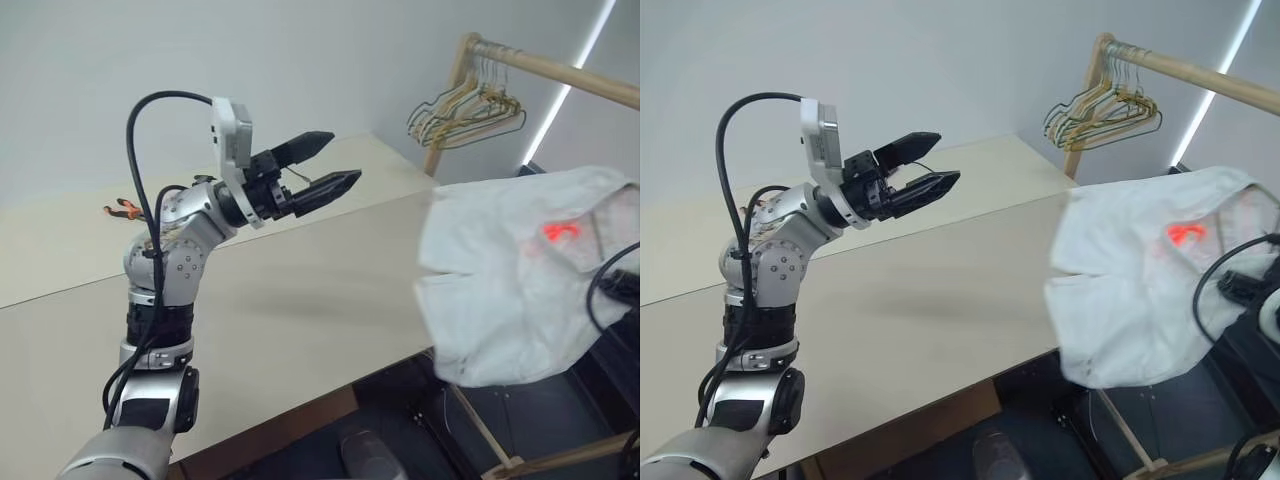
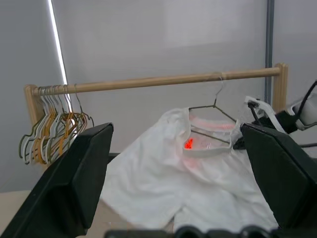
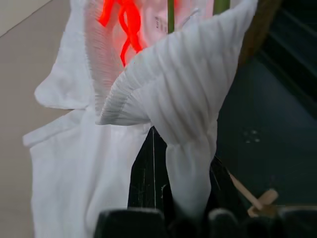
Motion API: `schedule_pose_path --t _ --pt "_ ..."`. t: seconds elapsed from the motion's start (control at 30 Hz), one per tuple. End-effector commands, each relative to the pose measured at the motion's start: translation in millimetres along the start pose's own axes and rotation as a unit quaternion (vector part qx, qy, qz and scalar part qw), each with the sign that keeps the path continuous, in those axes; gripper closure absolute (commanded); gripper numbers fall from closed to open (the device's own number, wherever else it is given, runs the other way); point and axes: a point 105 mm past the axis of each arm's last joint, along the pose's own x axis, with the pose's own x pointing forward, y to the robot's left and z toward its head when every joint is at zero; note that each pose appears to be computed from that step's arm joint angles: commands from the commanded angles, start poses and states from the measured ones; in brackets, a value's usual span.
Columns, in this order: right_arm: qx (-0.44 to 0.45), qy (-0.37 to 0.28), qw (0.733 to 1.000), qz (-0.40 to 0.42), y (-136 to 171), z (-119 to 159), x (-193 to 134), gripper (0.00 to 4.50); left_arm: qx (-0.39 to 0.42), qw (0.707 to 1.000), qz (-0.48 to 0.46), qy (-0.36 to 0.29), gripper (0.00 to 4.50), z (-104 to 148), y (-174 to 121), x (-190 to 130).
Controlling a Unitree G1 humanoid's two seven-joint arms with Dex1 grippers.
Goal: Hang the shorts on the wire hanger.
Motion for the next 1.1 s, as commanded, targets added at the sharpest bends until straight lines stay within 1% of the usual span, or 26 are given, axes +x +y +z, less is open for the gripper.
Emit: schedule_pose_path --t 0.03,0.3,0.47,0.6,0.73,0.77,0.87,0.97,1.0,1.03,1.07,1.1 --pt "0.038 -0.012 0.999 -0.027 -9 27 -3 4.50 0.019 1.000 -0.001 -0.016 0.03 8 -4 -2" --pt "0.112 0.025 0.992 -0.055 -19 50 4 4.50 0.026 1.000 -0.003 -0.015 0.03 6 -12 -7" --pt "0.155 0.037 0.984 -0.084 -32 52 11 4.50 0.031 0.999 0.002 -0.012 0.03 7 -15 -10" --pt "0.149 0.044 0.983 -0.096 -33 48 18 4.50 0.035 0.999 0.005 -0.009 0.03 7 -17 -11" --pt "0.105 0.048 0.989 -0.098 -23 38 28 3.43 0.037 0.999 0.009 -0.003 0.00 6 -20 -12" --pt "0.096 0.045 0.989 -0.101 -22 38 28 3.05 0.037 0.999 0.009 -0.002 0.00 6 -20 -13" --pt "0.063 0.000 0.990 -0.128 -16 49 25 1.95 0.025 1.000 0.017 0.009 0.00 2 -21 -15" --pt "0.074 -0.035 0.988 -0.133 -11 58 20 0.89 0.012 0.999 0.012 0.030 0.00 -6 -25 -22" --pt "0.066 -0.055 0.984 -0.153 -13 62 17 0.59 0.008 0.999 0.016 0.036 0.00 -9 -26 -24" --pt "0.060 -0.069 0.981 -0.168 -14 65 14 0.18 0.005 0.999 0.019 0.040 0.00 -10 -26 -26" --pt "0.051 -0.097 0.976 -0.189 -15 71 11 0.05 0.005 0.999 0.025 0.042 0.00 -11 -26 -27" --pt "0.058 -0.128 0.969 -0.205 -17 77 8 0.05 0.005 0.999 0.029 0.042 0.00 -12 -25 -28"
